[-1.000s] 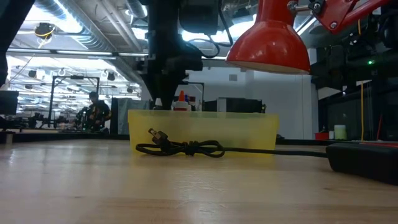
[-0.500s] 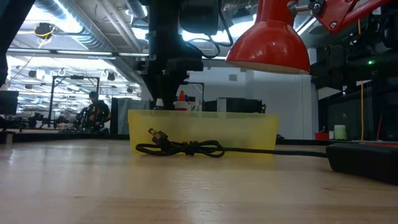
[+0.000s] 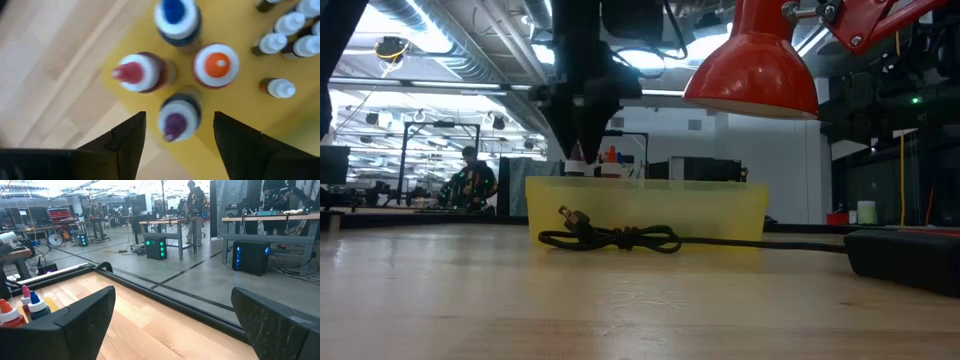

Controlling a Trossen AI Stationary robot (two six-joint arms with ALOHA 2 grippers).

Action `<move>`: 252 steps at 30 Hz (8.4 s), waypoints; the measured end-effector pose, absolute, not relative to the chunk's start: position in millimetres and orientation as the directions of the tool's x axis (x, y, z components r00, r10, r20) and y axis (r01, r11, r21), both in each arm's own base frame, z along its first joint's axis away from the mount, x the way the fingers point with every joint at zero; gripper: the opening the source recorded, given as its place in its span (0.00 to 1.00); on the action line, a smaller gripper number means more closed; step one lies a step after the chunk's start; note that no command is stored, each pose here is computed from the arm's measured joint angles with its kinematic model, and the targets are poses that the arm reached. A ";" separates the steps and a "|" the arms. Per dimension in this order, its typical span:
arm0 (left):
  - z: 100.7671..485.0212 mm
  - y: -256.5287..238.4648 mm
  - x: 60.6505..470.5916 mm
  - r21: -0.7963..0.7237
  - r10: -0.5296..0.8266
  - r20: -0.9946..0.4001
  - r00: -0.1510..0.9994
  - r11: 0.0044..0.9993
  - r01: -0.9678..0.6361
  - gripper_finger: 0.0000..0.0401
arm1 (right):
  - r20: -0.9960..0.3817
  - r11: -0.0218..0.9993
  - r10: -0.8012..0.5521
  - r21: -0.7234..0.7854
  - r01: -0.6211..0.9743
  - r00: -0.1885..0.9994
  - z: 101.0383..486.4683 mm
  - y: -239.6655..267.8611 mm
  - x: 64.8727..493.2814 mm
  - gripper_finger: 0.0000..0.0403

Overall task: Pick & Place food coloring
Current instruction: Put the large yellow food coloring bottle into the yellow container, then return to Home Position

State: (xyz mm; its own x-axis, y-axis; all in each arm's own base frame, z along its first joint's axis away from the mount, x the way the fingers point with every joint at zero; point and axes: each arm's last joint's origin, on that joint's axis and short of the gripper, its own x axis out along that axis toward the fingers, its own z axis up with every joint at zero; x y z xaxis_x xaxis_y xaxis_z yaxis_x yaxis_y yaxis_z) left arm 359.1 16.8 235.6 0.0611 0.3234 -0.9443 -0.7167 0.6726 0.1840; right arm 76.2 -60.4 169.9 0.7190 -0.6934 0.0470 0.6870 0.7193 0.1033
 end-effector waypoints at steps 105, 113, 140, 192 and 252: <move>221.7 -223.8 269.2 0.012 0.000 -1.000 -0.013 0.164 -0.986 0.62 | 0.047 0.719 -0.693 0.103 0.687 0.719 169.9 -60.4 76.2 0.99; 221.8 -223.4 268.4 0.025 -0.003 -1.000 -0.026 0.196 -0.980 0.45 | 0.047 0.719 -0.693 0.103 0.687 0.719 169.8 -60.4 76.2 0.99; 277.1 -110.6 296.8 0.011 0.085 -0.996 0.034 0.477 -0.879 0.29 | 0.047 0.719 -0.693 0.103 0.687 0.719 169.9 -60.4 76.2 0.99; 224.6 -5.1 377.4 0.057 0.114 -0.990 0.085 0.865 -0.498 0.32 | 0.047 0.719 -0.694 0.103 0.687 0.719 169.9 -60.4 76.2 0.99; 306.4 15.1 169.7 0.296 0.555 -0.694 0.458 0.801 -0.521 0.90 | 0.046 0.725 -0.688 0.103 0.681 0.725 169.7 -60.2 76.3 0.99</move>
State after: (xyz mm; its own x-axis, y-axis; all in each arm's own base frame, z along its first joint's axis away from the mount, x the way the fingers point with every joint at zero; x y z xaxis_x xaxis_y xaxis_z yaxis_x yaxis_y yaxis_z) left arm 169.7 15.1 306.4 0.4582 0.5549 -0.6944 -0.5207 0.8007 0.2962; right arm 76.3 -60.2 169.7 0.7246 -0.6877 0.0455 0.6813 0.7247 0.1027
